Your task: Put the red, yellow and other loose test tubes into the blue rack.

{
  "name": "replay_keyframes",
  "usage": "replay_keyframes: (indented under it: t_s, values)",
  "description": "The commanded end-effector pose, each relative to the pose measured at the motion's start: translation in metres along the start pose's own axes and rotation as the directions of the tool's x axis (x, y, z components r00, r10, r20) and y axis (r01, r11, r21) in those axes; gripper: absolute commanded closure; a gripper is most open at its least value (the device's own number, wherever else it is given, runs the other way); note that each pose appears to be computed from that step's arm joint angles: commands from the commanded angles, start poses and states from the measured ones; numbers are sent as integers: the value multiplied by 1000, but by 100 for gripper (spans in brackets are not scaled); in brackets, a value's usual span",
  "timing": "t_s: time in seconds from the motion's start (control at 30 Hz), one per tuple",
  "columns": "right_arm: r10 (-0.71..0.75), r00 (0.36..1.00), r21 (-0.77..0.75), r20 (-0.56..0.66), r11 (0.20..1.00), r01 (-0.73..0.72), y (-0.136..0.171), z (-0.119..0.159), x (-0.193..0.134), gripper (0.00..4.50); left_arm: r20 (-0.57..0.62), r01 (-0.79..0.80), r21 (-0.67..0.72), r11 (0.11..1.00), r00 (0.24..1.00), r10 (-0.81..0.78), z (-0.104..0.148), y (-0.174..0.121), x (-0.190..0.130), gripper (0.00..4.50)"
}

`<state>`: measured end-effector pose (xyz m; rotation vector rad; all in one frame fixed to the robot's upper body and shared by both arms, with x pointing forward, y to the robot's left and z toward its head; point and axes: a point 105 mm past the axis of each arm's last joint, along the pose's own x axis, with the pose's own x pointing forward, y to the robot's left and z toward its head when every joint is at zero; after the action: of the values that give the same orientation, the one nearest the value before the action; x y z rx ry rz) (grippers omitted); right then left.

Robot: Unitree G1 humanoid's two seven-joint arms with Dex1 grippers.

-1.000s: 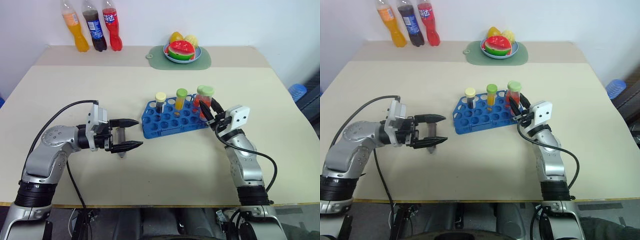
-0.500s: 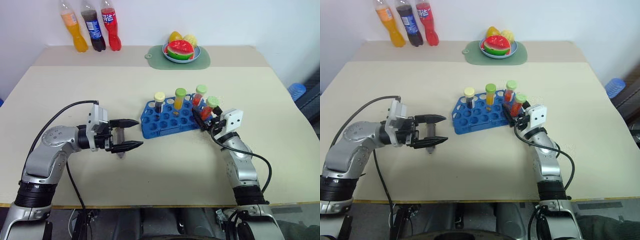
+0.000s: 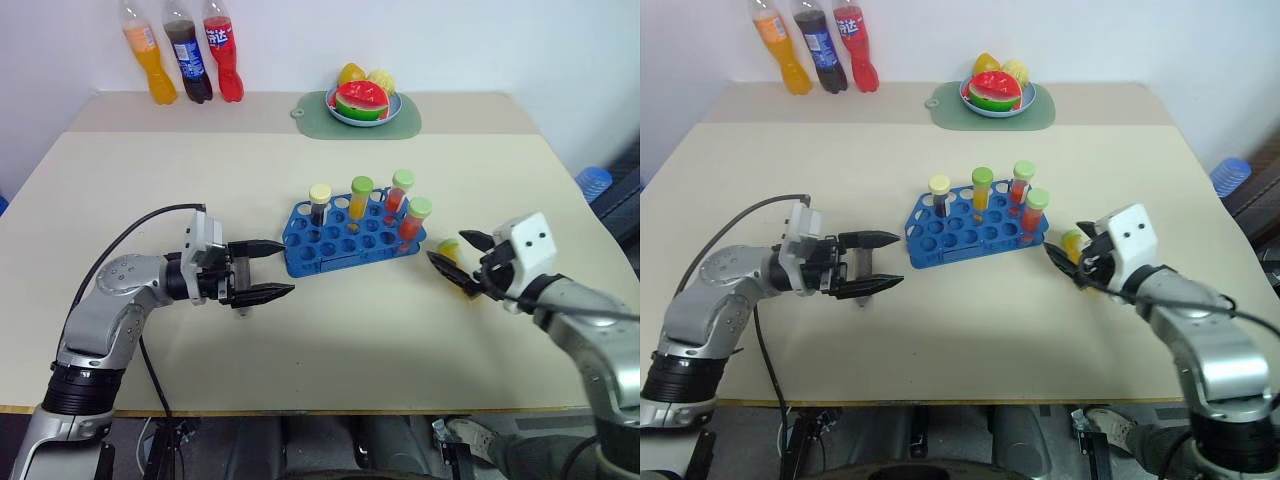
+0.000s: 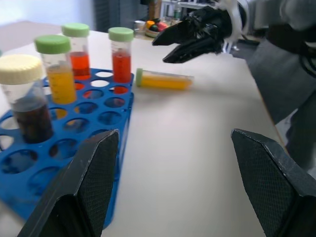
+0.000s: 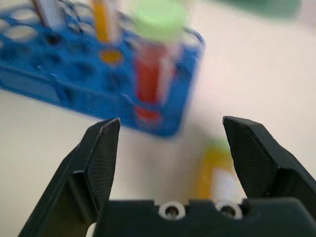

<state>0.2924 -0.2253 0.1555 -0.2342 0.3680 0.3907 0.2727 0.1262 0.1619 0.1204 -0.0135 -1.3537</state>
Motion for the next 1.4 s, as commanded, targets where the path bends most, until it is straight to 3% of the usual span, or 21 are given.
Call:
replay_keyframes:
  t_s: [0.03, 0.23, 0.5, 0.63, 0.73, 0.87, 0.93, 1.03, 1.17, 1.27, 1.4]
  values:
    - [-56, 986, 107, -156, 992, 73, -30, -5, -7, 84, 13, 14, 41, 999, 1000, -15, 8, 0, 3, 78]
    - [87, 939, 227, -332, 974, -10, -37, -6, -1, 84, 4, 31, 29, 999, 1000, -31, 5, -6, 3, 78]
    - [221, 895, 329, -388, 940, -89, -31, 5, 23, 84, 1, 23, 4, 1000, 1000, -23, 3, -14, 0, 78]
    - [228, 860, 296, -457, 950, -95, -26, -11, 42, 84, -8, 6, -5, 1000, 1000, -6, 1, -19, -3, 78]
    - [236, 840, 257, -489, 959, -120, -24, -24, 50, 163, -13, 0, -16, 1000, 1000, 0, 0, -20, -5, 78]
    - [191, 821, 170, -538, 978, -117, -29, -43, 59, 358, -11, -1, -35, 999, 1000, 1, 1, -22, -8, 78]
    - [167, 826, 99, -538, 986, -135, -32, -43, 57, 373, -11, -6, -34, 999, 1000, 6, 2, -22, -8, 78]
    - [144, 850, 7, -506, 987, -162, -38, -36, 49, 373, -11, -11, -33, 999, 1000, 11, 2, -20, -9, 78]
    - [253, 932, -117, -259, 950, -290, -22, 0, 25, 373, -5, -13, -29, 999, 1000, 13, 2, -18, -9, 78]
    - [338, 919, -198, -202, 905, -376, -3, 5, 1, 373, -4, -7, -29, 1000, 1000, 7, 2, -15, -8, 78]
    - [532, 845, -279, 42, 819, -502, 47, 29, -19, 373, -5, 20, -18, 1000, 1000, -21, 3, -7, -5, 78]
